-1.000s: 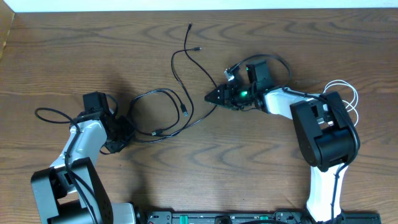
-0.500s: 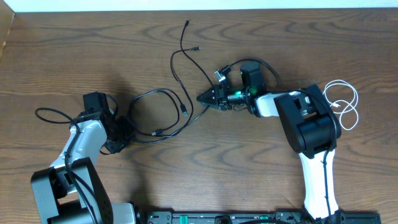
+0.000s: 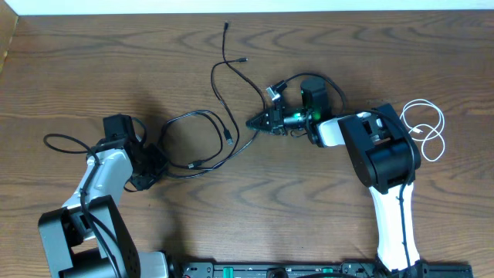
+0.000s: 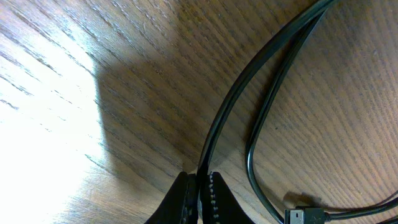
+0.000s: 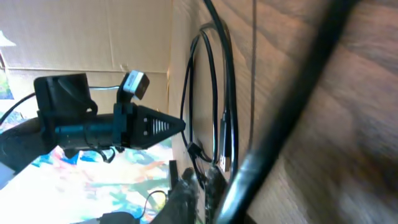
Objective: Untangle cables
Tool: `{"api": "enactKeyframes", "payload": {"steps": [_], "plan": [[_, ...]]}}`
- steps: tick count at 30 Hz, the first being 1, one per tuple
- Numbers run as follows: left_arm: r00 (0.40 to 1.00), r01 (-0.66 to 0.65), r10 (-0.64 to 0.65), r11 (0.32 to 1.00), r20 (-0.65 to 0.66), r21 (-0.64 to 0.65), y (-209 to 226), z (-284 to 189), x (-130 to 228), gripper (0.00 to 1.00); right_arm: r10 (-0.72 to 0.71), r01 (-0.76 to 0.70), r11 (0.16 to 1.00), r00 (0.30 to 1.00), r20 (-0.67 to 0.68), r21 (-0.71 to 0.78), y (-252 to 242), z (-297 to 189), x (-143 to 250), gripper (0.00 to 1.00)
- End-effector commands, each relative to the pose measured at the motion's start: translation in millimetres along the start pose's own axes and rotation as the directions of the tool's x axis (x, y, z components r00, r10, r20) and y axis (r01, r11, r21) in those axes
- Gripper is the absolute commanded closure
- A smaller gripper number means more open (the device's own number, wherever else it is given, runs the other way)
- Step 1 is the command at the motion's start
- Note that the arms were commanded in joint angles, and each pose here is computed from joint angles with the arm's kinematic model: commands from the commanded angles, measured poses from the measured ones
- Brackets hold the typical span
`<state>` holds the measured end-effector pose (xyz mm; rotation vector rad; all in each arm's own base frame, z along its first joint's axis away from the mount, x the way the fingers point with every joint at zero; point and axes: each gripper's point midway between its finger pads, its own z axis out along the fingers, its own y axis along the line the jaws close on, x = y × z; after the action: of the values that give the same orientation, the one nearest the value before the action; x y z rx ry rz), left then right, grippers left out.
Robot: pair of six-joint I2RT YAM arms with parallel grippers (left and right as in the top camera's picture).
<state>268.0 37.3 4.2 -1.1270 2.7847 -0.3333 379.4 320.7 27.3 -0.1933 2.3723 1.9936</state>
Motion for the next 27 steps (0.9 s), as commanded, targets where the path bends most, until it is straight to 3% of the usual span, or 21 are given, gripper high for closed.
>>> {"api": "enactKeyframes", "payload": {"steps": [1, 8, 15, 19, 20, 24, 27], "plan": [[1.000, 0.012, -0.013, 1.000, -0.006, -0.011, 3.3, 1.6, 2.2, 0.92, 0.079, -0.081, 0.992, 0.997, 0.025, 0.095, -52.8, 11.2, 19.3, 0.99], [1.000, 0.013, -0.013, 1.000, -0.006, -0.010, 3.2, 1.6, 2.3, 0.92, 0.077, -0.080, 0.992, 0.996, 0.032, 0.101, -53.7, 11.3, 18.1, 0.97], [1.000, 0.012, -0.012, 1.000, -0.013, 0.003, 1.0, 1.6, 3.4, 0.92, 0.116, -0.118, 0.988, 0.993, 0.031, 0.097, -53.4, 11.7, 19.1, 0.68], [1.000, 0.012, -0.012, 1.000, -0.012, 0.003, 1.0, 1.6, 3.2, 0.92, 0.199, -0.200, 0.976, 0.980, 0.011, 0.083, -50.3, 13.7, 24.3, 0.71], [1.000, 0.012, -0.012, 1.000, -0.011, 0.004, 0.7, 1.6, 2.8, 0.92, 0.214, -0.214, 0.974, 0.977, 0.006, 0.082, -49.4, 15.3, 25.7, 0.69], [1.000, 0.011, -0.011, 1.000, -0.010, 0.004, 0.7, 1.6, 2.8, 0.92, 0.230, -0.228, 0.969, 0.973, -0.011, 0.092, -47.9, 26.9, 33.6, 0.38], [1.000, 0.012, -0.012, 1.000, -0.010, 0.004, 0.7, 1.6, 2.8, 0.92, 0.266, -0.266, 0.958, 0.964, 0.011, 0.111, -49.9, 34.6, 34.6, 0.32]]}}
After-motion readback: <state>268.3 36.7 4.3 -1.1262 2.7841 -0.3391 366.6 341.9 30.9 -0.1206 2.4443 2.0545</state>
